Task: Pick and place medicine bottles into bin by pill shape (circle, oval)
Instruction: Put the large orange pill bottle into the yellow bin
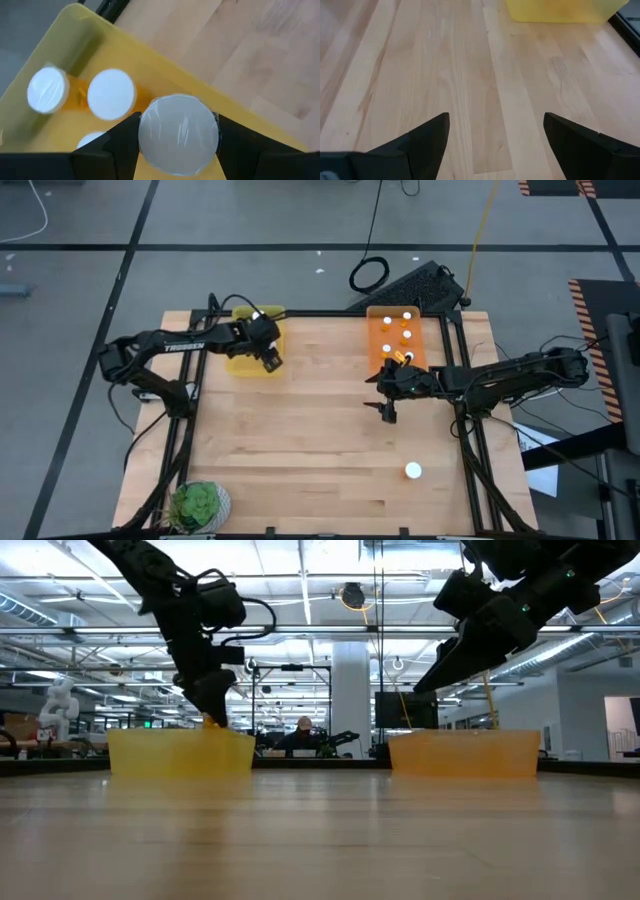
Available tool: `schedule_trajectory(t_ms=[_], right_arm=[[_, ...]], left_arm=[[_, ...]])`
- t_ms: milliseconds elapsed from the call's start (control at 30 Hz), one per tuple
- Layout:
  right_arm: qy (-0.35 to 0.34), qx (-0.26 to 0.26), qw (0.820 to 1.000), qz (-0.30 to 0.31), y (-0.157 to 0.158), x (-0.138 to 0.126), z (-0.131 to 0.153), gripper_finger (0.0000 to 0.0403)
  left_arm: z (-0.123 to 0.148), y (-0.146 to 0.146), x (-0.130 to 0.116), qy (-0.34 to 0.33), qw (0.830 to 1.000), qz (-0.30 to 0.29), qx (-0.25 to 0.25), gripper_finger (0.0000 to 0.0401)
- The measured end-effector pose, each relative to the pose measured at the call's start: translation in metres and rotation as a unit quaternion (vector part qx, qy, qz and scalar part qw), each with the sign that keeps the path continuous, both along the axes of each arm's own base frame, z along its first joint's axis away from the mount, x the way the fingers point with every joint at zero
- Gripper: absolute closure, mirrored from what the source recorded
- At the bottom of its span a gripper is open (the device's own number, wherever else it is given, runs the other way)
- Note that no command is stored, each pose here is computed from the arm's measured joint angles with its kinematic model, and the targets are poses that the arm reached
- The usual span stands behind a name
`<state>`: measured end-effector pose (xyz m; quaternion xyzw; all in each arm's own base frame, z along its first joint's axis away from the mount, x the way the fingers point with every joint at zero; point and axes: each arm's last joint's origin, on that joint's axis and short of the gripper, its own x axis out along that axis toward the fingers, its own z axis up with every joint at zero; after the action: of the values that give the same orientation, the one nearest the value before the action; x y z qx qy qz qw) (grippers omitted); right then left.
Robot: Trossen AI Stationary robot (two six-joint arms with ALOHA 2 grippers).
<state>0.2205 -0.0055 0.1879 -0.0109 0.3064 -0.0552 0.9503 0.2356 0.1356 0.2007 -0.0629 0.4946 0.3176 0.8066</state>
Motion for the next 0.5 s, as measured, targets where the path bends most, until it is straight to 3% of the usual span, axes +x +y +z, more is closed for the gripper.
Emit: schedule_trajectory(t_ms=[200,500], right_arm=[[0.005,0.001,1.000,0.001,0.0002,-0.0005,-0.0007,0.0087],[0.004,0.000,1.000,0.016,0.0068,-0.0004,-0.0007,0.0087]], left_arm=[[-0.0027,0.0005,0.0016,-0.002,1.000,-0.005,-0.005,0.0168],[-0.0035,0.0017,0.0028,-0.006,1.000,-0.004,-0.004,0.0099]])
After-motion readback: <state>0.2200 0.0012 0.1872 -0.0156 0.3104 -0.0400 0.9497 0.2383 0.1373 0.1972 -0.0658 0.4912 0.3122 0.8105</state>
